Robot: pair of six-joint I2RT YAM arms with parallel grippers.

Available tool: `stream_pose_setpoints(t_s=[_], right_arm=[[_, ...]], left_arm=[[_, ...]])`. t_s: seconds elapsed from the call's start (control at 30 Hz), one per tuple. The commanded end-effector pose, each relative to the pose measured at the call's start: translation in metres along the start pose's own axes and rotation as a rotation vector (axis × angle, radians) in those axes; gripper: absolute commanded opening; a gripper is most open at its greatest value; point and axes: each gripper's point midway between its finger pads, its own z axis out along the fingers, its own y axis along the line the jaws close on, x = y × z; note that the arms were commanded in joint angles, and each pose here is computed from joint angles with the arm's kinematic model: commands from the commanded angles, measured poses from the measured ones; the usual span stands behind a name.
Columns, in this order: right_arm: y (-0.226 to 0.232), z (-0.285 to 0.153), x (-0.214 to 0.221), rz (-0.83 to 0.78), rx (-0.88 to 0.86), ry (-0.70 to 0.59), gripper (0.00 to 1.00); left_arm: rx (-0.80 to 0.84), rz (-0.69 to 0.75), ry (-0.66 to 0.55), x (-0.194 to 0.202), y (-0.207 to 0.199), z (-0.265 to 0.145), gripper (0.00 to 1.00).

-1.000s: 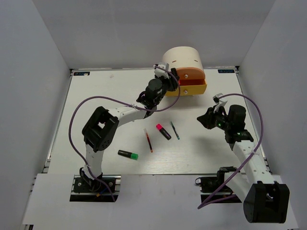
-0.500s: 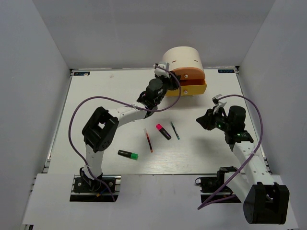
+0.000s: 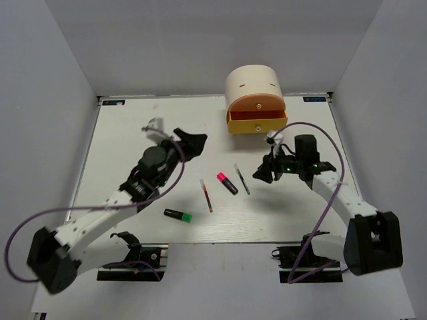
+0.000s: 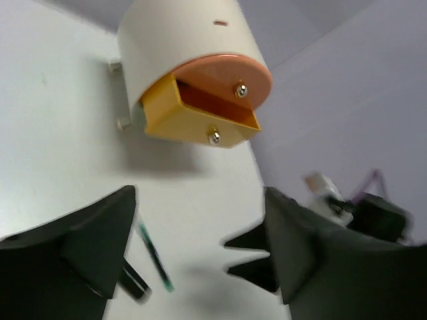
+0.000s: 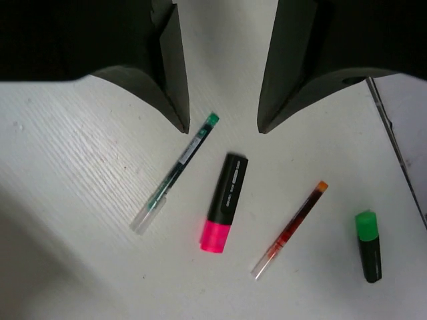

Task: Sort the stationery into containers
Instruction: Pick up the pen from the center of the board.

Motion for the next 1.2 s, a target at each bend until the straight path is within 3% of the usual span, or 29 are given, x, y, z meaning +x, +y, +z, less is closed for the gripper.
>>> stream_pose_setpoints(t_s=[0.0,0.1,0.13,0.23,0.27,0.3,0.37,0.5,0.63,1.0,1.17], right_arm=[[0.007,0.018,-0.012,-0.083,-0.017,0.113,0.51],[0.017,0.046,-0.019,-0.09,-0.058,0.183,0.52],[0.012,0.047,-0.04,-0.118,-0.01,0.181,0.55],[0.015,0.08,-0.027,-0.071,-0.026,0.316,0.71],[0.014,0.087,-0.023,-0.034,0.002,0.388,0.74],[0.014,0.093,-0.035,-0.043,0.005,0.381,0.8],[0.011,0.11,-0.023,-0.026,0.042,0.457,0.81],[-0.001,0.127,-0.001,-0.009,0.123,0.536,0.72],[-0.005,0.13,0.018,0.012,0.152,0.613,0.69],[0.013,0.143,0.041,-0.01,0.12,0.642,0.64],[0.016,0.151,0.051,-0.038,0.133,0.674,0.62]], left_arm=[[-0.282,-0.241,0.148,0.056,0.078,-0.059,0.92],[-0.436,-0.39,0.177,0.067,0.107,-0.104,0.99],[-0.55,-0.4,0.209,0.077,0.128,-0.125,0.99],[-0.687,-0.545,0.194,0.081,0.143,-0.151,0.99],[-0.769,-0.537,0.217,0.086,0.154,-0.166,0.99],[-0.797,-0.55,0.217,0.084,0.153,-0.169,0.99],[-0.94,-0.554,0.277,0.098,0.164,-0.184,0.99],[-1.096,-0.554,0.395,0.123,0.167,-0.19,0.99],[-1.113,-0.573,0.444,0.142,0.169,-0.185,0.99],[-1.141,-0.523,0.448,0.145,0.177,-0.186,0.99],[-0.927,-0.403,0.501,0.145,0.169,-0.175,0.99]])
